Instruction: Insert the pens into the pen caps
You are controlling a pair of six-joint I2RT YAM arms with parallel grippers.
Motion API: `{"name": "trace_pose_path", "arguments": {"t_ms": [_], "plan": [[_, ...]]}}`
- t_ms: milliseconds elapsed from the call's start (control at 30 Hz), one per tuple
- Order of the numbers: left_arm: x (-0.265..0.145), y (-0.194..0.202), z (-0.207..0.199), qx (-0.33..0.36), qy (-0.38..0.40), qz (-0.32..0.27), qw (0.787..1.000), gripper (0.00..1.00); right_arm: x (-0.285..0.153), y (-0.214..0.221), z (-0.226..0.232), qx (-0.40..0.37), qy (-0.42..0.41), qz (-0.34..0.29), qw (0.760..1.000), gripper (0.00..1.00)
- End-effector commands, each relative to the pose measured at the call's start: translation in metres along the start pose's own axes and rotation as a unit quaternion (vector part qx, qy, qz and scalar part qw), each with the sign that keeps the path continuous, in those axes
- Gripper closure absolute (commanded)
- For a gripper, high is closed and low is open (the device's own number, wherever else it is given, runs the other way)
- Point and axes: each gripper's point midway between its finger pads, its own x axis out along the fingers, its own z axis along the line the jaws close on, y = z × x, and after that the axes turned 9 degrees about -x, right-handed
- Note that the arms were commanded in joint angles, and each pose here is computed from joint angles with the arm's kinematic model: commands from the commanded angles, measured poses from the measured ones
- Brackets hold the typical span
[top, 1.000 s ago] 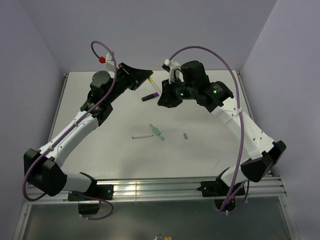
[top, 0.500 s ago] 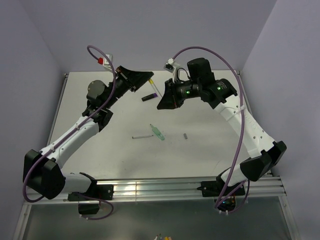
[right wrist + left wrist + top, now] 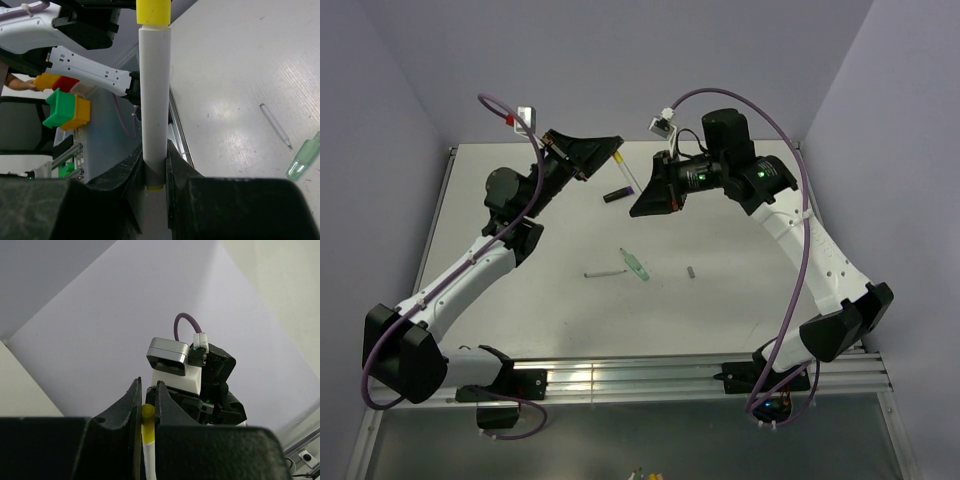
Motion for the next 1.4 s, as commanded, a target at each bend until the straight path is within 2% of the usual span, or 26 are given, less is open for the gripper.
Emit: {"name": "trace_pose_path", "arguments": {"t_ms": [0,167,333,500,667,800,1033,1233,1367], "plan": [[-0.039,0.13,0.039,-0.098,-0.081,0.251,0.96,1.0,-0.022,-0.12,0.016,-0.217,0.039,-0.182,0.958,1.0],[-0.034,0.129,0.056,-0.113,-0.142,0.236,0.955,1.0,-0.017,-0.123,-0.005,-0.212,0.114,-0.184,0.953,1.0],[-0.031,0.126,0.063,-0.112,-0.167,0.222,0.954,1.0,-0.018,-0.131,-0.028,-0.191,0.199,-0.191,0.942,1.0],[-0.031,0.125,0.07,-0.107,-0.189,0.215,0.952,1.0,-0.023,-0.137,-0.038,-0.173,0.232,-0.202,0.935,1.0],[-0.036,0.132,0.07,-0.1,-0.168,0.23,0.953,1.0,-0.016,-0.134,-0.017,-0.203,0.17,-0.19,0.945,1.0],[-0.043,0.139,0.057,-0.082,-0.121,0.256,0.956,1.0,-0.011,-0.126,0.006,-0.231,0.097,-0.174,0.952,1.0],[-0.053,0.151,0.04,-0.087,-0.061,0.285,0.953,1.0,-0.016,-0.126,0.022,-0.249,0.034,-0.174,0.952,1.0],[-0.052,0.157,0.041,-0.089,-0.07,0.285,0.952,1.0,-0.015,-0.126,0.023,-0.242,0.027,-0.176,0.954,1.0],[-0.046,0.157,0.044,-0.107,-0.094,0.276,0.95,1.0,-0.019,-0.138,0.003,-0.229,0.091,-0.196,0.949,1.0]]}}
